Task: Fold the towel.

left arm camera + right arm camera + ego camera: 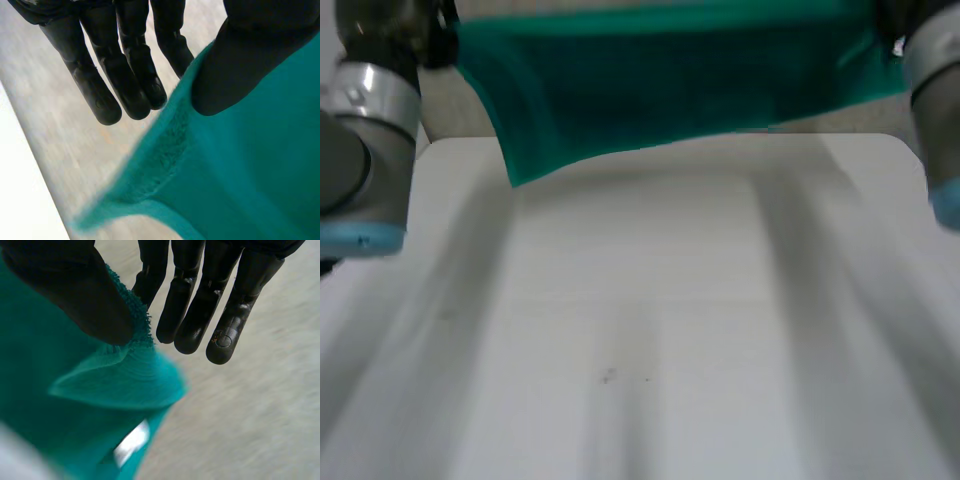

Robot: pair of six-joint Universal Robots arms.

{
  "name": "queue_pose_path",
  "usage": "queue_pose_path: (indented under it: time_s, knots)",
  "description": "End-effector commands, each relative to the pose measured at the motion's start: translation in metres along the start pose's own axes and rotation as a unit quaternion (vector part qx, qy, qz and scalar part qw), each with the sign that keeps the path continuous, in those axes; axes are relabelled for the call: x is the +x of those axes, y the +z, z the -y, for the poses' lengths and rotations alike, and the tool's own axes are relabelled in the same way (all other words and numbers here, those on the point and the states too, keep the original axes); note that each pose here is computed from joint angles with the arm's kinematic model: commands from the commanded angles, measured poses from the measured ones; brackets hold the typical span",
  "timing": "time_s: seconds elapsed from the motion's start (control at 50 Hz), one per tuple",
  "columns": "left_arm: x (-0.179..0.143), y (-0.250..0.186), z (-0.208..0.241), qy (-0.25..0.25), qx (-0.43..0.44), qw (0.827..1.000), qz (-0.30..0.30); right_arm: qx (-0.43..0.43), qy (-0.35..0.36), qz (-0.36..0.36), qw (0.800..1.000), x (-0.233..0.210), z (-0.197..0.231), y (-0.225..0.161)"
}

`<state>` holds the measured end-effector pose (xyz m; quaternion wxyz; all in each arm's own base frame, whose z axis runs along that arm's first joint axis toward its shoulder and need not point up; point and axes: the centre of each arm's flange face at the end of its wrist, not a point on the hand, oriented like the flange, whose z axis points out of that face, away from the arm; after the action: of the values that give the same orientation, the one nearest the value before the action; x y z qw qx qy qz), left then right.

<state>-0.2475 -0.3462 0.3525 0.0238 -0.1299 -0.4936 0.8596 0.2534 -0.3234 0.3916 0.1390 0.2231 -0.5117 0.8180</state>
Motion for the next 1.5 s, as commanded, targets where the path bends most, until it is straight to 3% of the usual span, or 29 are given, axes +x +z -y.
queue_pose_path:
  time_s: [0.02,0.2,0.34,0.56,0.68,0.94,1.06,1.18,1.2,1.26,1.28,1.32,1.34,1.38,1.42,1.5]
  knots:
    - [0.015,-0.068,-0.077,0.004,-0.165,0.985,-0.042,-0.173,-0.018,0.146,0.974,-0.051,-0.076,-0.057]
    - [0.026,-0.121,-0.122,0.006,-0.263,0.962,-0.067,-0.310,0.046,0.208,0.926,-0.100,-0.157,-0.097]
    - [0.027,-0.133,-0.128,0.005,-0.281,0.957,-0.072,-0.341,0.100,0.228,0.906,-0.111,-0.171,-0.112]
    - [0.025,-0.130,-0.124,0.005,-0.276,0.959,-0.068,-0.396,0.233,0.144,0.876,-0.089,-0.188,-0.121]
    - [0.025,-0.131,-0.124,0.005,-0.276,0.959,-0.069,-0.433,0.301,0.100,0.844,-0.081,-0.200,-0.134]
    - [0.024,-0.131,-0.126,0.004,-0.279,0.958,-0.067,-0.425,0.309,0.085,0.846,-0.088,-0.218,-0.130]
    - [0.024,-0.133,-0.126,0.004,-0.281,0.957,-0.067,-0.391,0.310,0.066,0.864,-0.084,-0.218,-0.120]
    - [0.025,-0.134,-0.125,0.008,-0.285,0.956,-0.070,-0.336,0.264,0.073,0.901,-0.064,-0.188,-0.106]
    - [0.025,-0.135,-0.124,0.010,-0.286,0.955,-0.071,-0.309,0.223,0.083,0.921,-0.054,-0.171,-0.102]
    - [0.022,-0.136,-0.112,0.012,-0.289,0.954,-0.073,-0.271,0.140,0.099,0.947,-0.040,-0.147,-0.100]
    - [0.021,-0.136,-0.107,0.014,-0.290,0.954,-0.075,-0.249,0.079,0.108,0.959,-0.030,-0.132,-0.101]
    - [0.018,-0.139,-0.093,0.020,-0.298,0.951,-0.079,-0.230,0.013,0.116,0.966,-0.022,-0.118,-0.103]
    - [0.017,-0.140,-0.089,0.024,-0.302,0.950,-0.081,-0.225,-0.047,0.129,0.965,-0.016,-0.110,-0.108]
    - [0.015,-0.146,-0.078,0.040,-0.317,0.943,-0.093,-0.231,-0.100,0.150,0.956,-0.013,-0.104,-0.116]
    - [0.013,-0.151,-0.072,0.057,-0.328,0.937,-0.102,-0.254,-0.153,0.187,0.937,-0.011,-0.102,-0.129]
    - [0.012,-0.167,-0.069,0.103,-0.364,0.916,-0.133,-0.292,-0.168,0.237,0.911,-0.015,-0.105,-0.145]
